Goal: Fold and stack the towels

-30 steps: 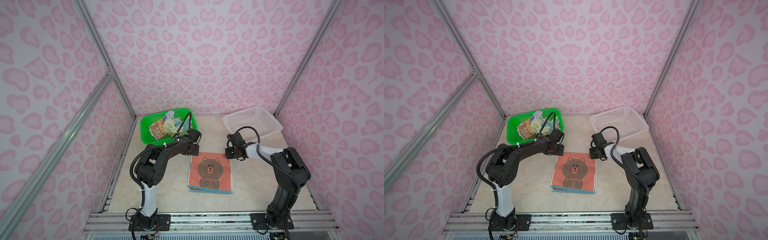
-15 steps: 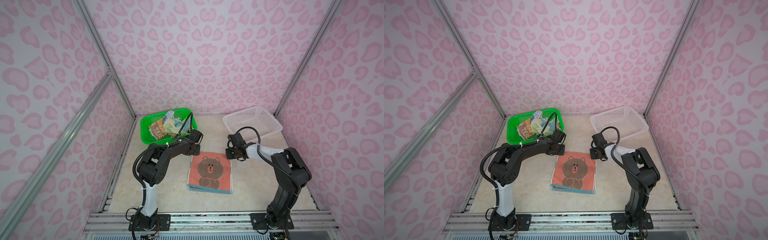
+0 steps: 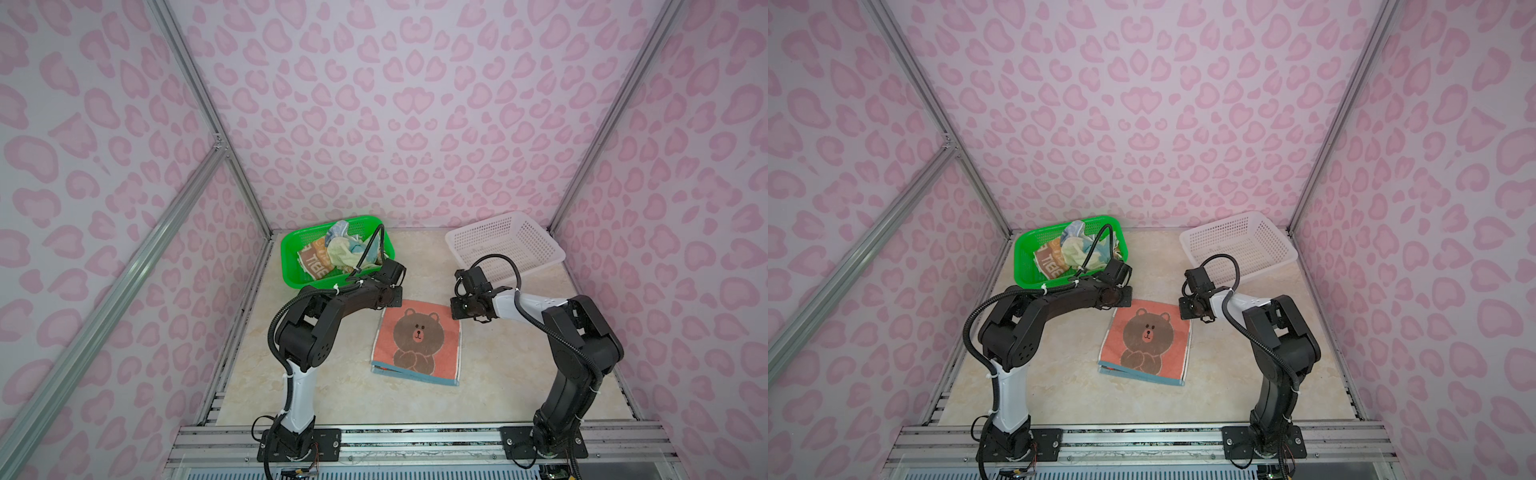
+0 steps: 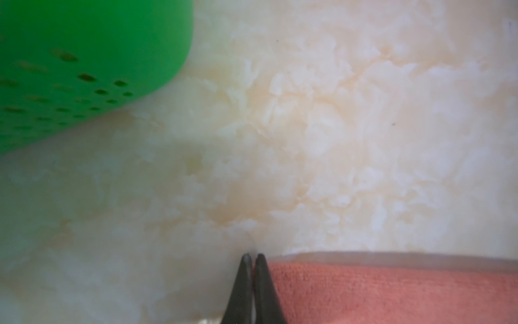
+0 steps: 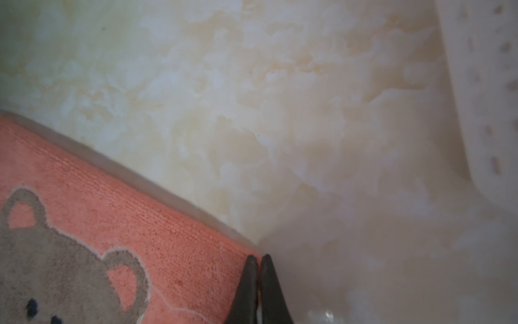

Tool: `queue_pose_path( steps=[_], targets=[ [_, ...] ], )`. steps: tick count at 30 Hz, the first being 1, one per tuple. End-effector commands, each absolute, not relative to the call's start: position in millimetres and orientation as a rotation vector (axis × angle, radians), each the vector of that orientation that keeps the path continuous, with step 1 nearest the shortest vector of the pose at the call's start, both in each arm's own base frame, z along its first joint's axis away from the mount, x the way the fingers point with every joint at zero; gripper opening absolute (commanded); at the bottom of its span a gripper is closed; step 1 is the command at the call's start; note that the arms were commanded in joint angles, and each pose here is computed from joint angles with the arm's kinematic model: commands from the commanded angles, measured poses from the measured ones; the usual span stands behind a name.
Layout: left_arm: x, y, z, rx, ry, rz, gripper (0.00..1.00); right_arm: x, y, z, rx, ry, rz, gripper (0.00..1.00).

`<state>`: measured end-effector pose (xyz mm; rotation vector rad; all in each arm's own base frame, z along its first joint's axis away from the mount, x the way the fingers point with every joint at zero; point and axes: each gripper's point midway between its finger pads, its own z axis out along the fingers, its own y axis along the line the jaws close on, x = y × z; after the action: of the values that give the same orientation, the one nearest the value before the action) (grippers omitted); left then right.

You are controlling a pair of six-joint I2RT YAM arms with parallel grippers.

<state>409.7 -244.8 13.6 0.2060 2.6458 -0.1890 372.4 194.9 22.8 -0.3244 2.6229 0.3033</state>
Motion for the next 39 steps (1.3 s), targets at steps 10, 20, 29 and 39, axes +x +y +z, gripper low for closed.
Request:
queue_pose_path(
  steps=[10,20,29,39],
  targets=[
    [386.1,-218.5,50.5,0.178,2.528,-0.15,0.03,371.3,205.7,46.5,-0.467,2.53,0.362,0.0],
    [400.1,-205.1,96.9,0.174,2.334,-0.087,0.03,397.1,230.0,77.5,-0.561,2.369,0.452,0.0],
    [417.1,-193.7,123.1,0.193,2.236,-0.02,0.03,429.8,239.8,101.2,-0.554,2.247,0.566,0.0],
    [402.9,-202.9,143.5,0.237,2.184,-0.173,0.03,418.5,246.1,118.6,-0.634,2.163,0.718,0.0]
  ],
)
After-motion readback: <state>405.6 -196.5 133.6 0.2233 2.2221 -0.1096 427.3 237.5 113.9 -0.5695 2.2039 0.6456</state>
